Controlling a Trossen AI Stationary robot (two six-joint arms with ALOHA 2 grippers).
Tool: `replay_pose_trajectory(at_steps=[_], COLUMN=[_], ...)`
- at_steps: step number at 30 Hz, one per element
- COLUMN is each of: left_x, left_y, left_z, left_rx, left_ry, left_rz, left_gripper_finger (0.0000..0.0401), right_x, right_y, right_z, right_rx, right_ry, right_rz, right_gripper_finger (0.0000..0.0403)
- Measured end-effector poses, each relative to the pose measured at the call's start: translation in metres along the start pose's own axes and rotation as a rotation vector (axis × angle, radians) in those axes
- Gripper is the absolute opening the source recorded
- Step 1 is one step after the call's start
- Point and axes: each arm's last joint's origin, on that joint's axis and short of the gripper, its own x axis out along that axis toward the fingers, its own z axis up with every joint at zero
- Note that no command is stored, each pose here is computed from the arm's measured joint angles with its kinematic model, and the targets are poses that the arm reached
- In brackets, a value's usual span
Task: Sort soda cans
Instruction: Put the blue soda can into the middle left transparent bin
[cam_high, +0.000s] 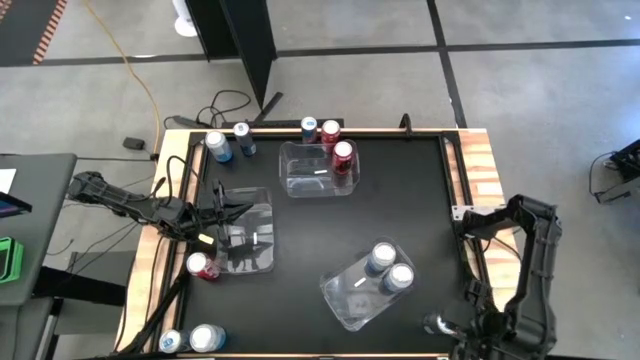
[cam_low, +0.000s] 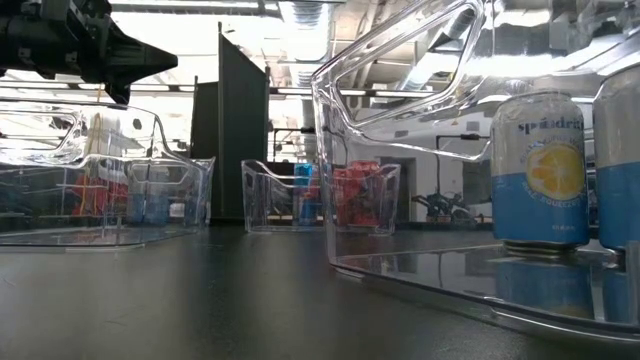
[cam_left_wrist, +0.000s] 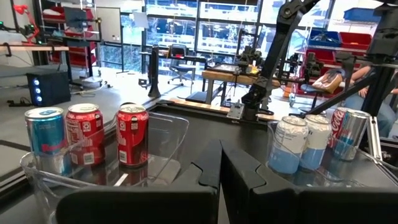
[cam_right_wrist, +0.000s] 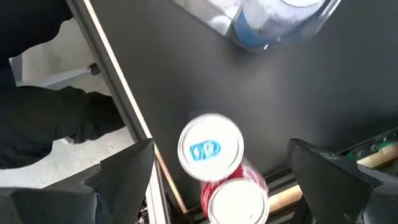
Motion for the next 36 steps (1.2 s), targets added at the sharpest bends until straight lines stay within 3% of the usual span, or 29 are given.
replay_pose_trajectory(at_steps=[9, 28, 36], left_x=[0.0, 0.0, 0.0], left_y=[0.0, 0.0, 0.0], left_z=[0.0, 0.0, 0.0], left_rx=[0.0, 0.053, 0.058], left_ry=[0.0, 0.0, 0.0], left_rz=[0.0, 0.0, 0.0], left_gripper_finger=[0.0, 0.0, 0.0], right_x=[0.005, 0.016, 0.019], right_y=[0.001, -0.001, 0.0], right_z=[0.016, -0.021, -0.024], right_rx=[0.0, 0.079, 0.065], right_ry=[0.101, 0.102, 0.068], right_rz=[0.01, -0.051, -0.071], right_gripper_finger=[0.0384, 0.0388, 0.0388])
